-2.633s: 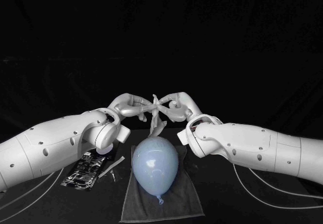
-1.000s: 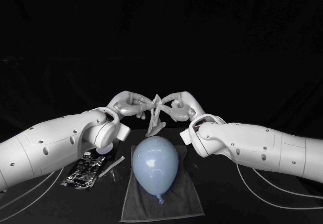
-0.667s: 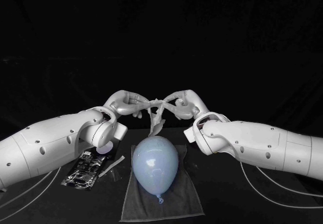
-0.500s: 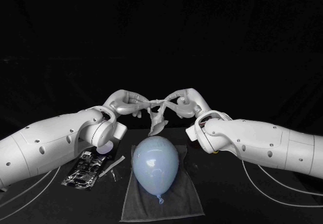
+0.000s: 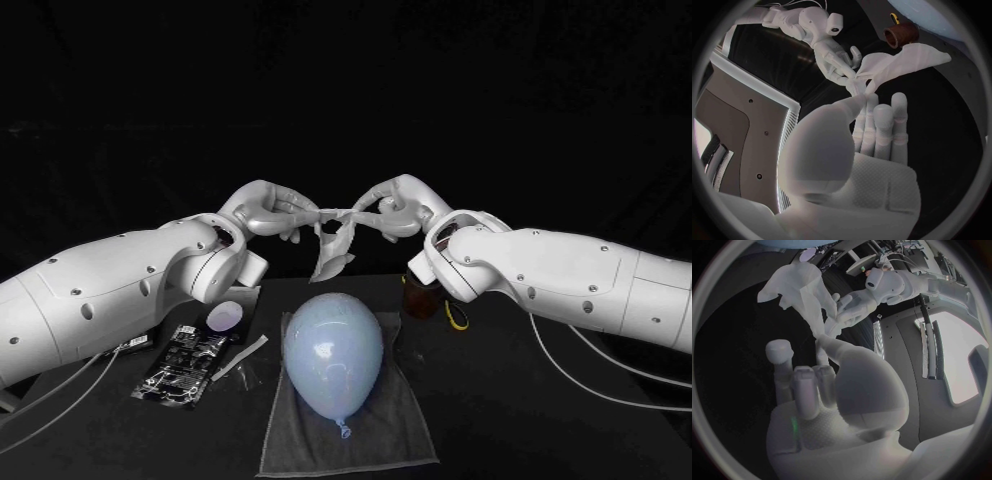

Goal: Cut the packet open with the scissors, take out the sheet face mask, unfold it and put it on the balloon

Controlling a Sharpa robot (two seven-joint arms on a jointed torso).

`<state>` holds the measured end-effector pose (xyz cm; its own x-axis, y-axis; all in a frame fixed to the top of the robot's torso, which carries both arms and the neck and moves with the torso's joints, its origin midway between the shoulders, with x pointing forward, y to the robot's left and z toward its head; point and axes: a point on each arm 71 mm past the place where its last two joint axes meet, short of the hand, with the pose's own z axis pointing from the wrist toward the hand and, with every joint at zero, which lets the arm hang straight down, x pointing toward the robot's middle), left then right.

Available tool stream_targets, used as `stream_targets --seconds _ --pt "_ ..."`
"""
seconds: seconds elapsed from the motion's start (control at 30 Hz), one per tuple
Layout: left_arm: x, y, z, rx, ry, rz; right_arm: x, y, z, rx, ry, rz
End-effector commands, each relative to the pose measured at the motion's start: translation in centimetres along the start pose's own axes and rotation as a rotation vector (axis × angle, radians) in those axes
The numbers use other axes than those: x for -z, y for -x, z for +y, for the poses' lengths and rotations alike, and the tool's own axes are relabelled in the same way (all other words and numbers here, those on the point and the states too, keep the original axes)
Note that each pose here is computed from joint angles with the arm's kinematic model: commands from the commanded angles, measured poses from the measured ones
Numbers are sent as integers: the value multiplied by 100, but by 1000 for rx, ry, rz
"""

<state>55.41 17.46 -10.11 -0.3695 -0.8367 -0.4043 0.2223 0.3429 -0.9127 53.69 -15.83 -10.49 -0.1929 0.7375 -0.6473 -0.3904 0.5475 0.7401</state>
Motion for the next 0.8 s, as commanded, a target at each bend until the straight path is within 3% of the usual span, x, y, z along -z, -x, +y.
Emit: stream_targets --seconds 0.03,0.17,0.33,0.4,0.6,0.8 --pt "-20 -7 -46 -50 -13 36 -22 -58 7 136 -14 175" --pt "-47 49 -117 -81 -27 36 -72 -8 66 295 -1 267" --pt "-75 141 -206 -117 -43 29 -99 47 111 440 5 318" --pt "-85 180 -240 -132 -49 25 -106 74 125 468 6 309" --pt "-103 254 -314 -181 -56 36 -133 205 205 467 29 175" --pt "-114 240 -334 -213 -53 65 -178 284 286 459 34 160"
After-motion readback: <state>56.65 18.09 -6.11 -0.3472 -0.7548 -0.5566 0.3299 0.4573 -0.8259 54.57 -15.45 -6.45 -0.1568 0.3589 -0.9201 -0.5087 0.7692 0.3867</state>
